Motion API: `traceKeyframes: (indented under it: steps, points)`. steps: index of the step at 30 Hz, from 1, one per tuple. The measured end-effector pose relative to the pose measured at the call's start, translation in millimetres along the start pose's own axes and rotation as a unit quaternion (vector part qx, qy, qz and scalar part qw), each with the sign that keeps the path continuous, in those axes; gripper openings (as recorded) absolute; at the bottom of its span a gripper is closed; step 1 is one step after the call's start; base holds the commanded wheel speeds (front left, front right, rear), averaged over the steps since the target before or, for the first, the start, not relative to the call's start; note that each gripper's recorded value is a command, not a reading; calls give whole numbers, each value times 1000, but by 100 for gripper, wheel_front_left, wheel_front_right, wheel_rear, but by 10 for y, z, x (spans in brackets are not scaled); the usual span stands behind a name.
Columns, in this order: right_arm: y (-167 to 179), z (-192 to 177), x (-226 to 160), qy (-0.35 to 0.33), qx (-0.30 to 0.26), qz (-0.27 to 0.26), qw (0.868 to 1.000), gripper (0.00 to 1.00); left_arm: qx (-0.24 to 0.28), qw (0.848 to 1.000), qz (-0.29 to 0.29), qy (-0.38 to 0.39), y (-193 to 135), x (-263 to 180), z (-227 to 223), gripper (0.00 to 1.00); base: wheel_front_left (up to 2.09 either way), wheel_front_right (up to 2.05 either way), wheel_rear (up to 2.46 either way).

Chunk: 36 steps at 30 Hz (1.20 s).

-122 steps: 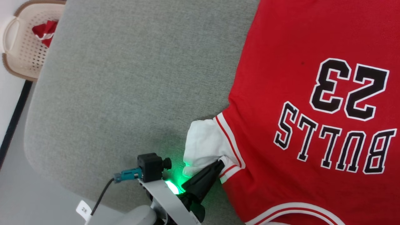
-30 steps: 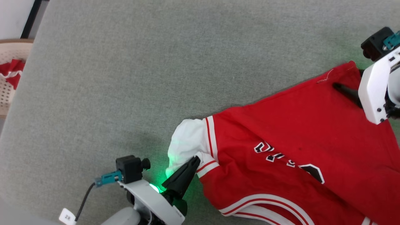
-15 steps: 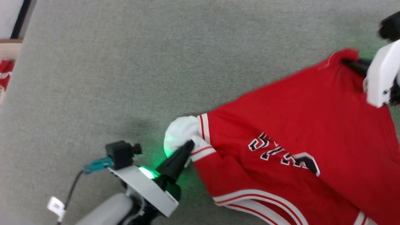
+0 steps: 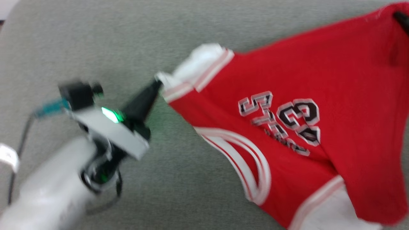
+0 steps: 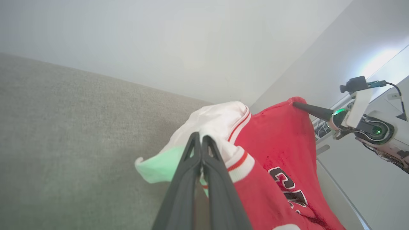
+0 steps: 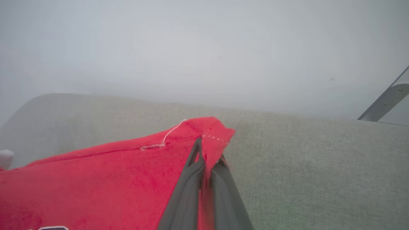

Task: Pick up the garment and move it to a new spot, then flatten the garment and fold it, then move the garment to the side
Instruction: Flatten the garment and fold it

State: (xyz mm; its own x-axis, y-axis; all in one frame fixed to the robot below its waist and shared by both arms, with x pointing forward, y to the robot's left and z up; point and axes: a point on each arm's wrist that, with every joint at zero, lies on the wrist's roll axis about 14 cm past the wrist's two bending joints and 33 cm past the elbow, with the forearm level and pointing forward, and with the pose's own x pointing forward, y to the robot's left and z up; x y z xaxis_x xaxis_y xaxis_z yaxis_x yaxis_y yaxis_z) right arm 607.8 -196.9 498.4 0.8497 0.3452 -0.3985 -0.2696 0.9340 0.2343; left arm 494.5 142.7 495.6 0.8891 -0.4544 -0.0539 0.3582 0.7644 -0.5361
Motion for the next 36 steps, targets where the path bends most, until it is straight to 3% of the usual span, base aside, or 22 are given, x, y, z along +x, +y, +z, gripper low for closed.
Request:
traceKeyframes:
  steps: [3,11,16,26,29,32,36]
  points:
    - [-53,226,-49,-35,20,-13,999,0,13,1000,1,-11,30,299,250,0,0,0,0]
    - [-167,1041,30,-157,20,-41,986,0,-18,992,12,-123,-40,1219,1270,0,0,0,0]
    - [-266,1567,-53,-251,28,-65,965,0,-9,985,27,-171,-99,1617,1708,0,0,0,0]
    - [-362,2439,-347,-388,28,-100,916,0,-4,951,-54,-305,-807,1933,2700,0,0,0,0]
    - [-346,2552,-367,-405,39,-97,908,0,-27,943,-67,-325,-874,1923,2836,0,0,0,0]
    - [-280,2455,-204,-393,33,-88,915,0,-36,943,-61,-324,-800,1951,2765,0,0,0,0]
    - [-257,1886,168,-326,28,-78,942,0,-91,952,-50,-287,-536,1996,2251,0,0,0,0]
